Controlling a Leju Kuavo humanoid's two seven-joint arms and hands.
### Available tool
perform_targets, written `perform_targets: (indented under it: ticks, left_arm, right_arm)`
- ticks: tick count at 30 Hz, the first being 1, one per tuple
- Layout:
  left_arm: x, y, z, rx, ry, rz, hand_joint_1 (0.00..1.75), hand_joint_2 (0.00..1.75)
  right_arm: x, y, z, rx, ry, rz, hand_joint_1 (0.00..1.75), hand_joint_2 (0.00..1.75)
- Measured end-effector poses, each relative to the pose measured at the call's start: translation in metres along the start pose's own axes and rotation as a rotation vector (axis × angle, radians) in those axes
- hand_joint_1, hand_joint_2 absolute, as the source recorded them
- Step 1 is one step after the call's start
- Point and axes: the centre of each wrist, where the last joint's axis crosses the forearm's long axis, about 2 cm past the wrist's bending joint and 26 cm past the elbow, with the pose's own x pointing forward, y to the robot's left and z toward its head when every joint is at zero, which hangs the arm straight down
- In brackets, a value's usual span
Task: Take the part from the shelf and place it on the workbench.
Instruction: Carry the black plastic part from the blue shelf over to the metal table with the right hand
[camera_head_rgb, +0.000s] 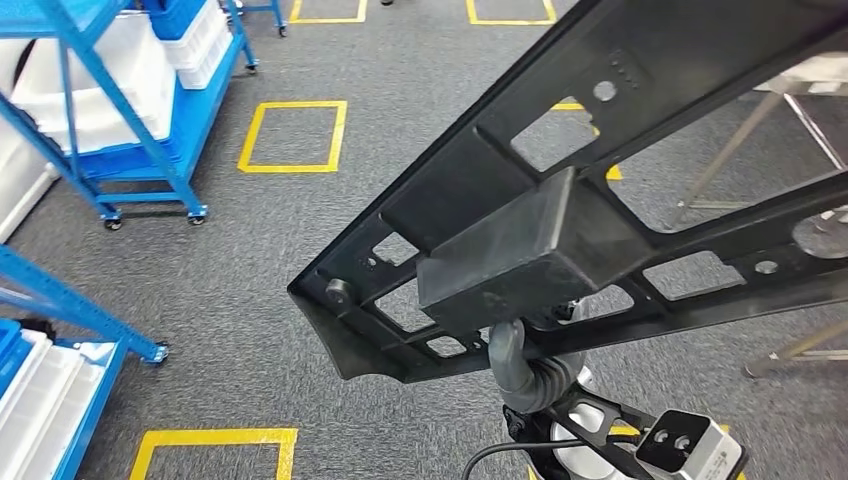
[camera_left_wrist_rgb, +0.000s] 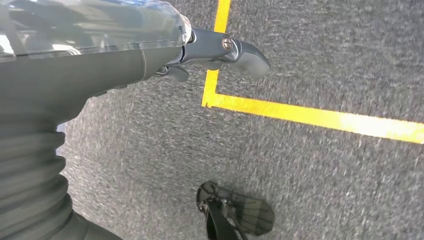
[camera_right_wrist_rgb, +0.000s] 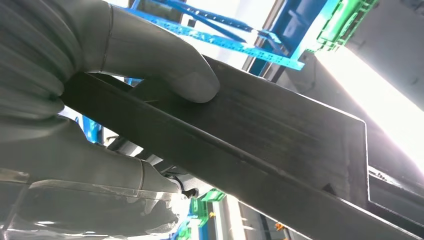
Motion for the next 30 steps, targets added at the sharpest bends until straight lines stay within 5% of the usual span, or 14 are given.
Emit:
perform_targets:
  ticks: [30]
  left_arm:
    - [-0.008, -0.037, 0.01, -0.067, 0.013, 0.05, 0.0, 1.75]
  right_arm:
    - [-0.01, -0.002, 0.009, 0.025, 0.049, -0.027, 1.75, 1.75]
